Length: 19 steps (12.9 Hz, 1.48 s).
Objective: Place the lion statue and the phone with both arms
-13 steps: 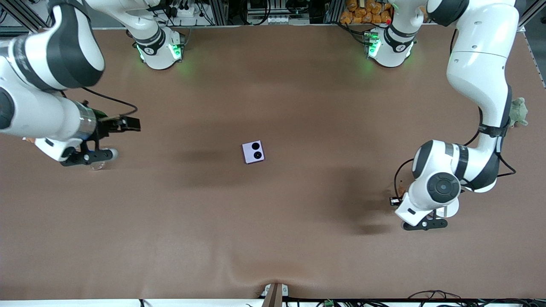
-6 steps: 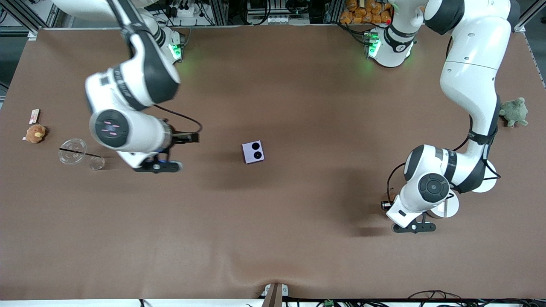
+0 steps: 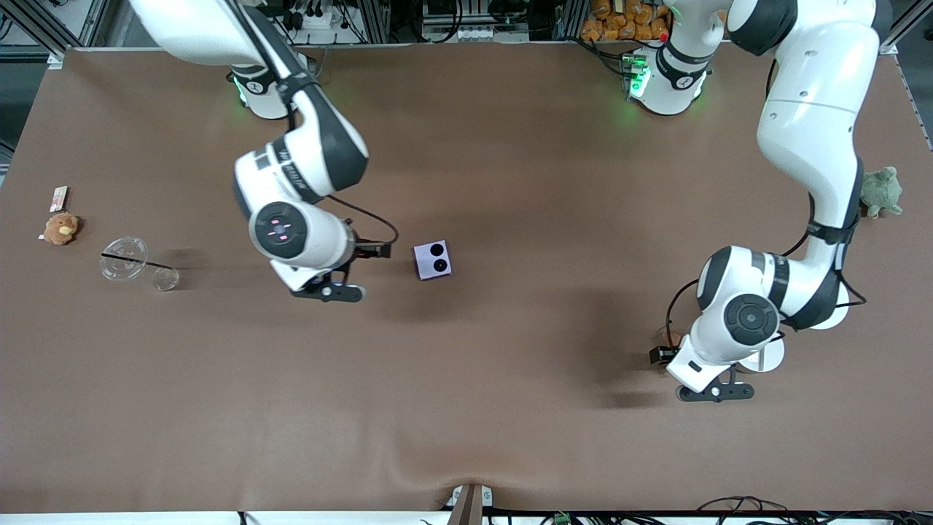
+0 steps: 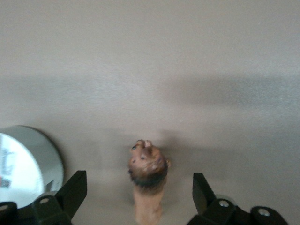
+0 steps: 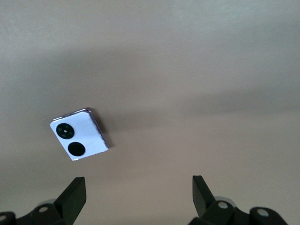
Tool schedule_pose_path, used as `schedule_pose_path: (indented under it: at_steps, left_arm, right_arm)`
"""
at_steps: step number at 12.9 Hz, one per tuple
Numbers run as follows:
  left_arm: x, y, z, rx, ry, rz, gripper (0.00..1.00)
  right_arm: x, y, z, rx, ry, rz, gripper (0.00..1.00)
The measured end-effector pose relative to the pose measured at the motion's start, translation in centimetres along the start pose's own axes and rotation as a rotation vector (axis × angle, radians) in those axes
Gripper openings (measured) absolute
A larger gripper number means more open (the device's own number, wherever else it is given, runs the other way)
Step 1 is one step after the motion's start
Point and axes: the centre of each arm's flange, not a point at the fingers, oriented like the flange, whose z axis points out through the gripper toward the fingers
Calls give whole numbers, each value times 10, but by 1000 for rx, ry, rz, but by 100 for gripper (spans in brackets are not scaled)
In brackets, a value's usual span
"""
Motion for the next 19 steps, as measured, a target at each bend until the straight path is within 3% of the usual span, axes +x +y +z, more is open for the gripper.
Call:
schedule_pose_path:
  at_steps: [2,9,12,14,19]
  left_arm:
    - [-9,-12,-34,-6,8,-16,100]
    - [-80,-40,-117,-46,10,26,100]
    - [-87,-35,-150,-21,40,39,100]
    - [-85,-41,-176,2,10,49,100]
    - [-80,-68,-245,-41,-42,68,100]
  right_arm:
    - [-12,-19,20,-5,8,-26,100]
    - [-31,-57,94,79,184,-106,100]
    - [-37,-65,115,92,216,-126,100]
    - [-38,-71,121,103,235,-137,100]
    - [-38,-79,145,105,249,-157,100]
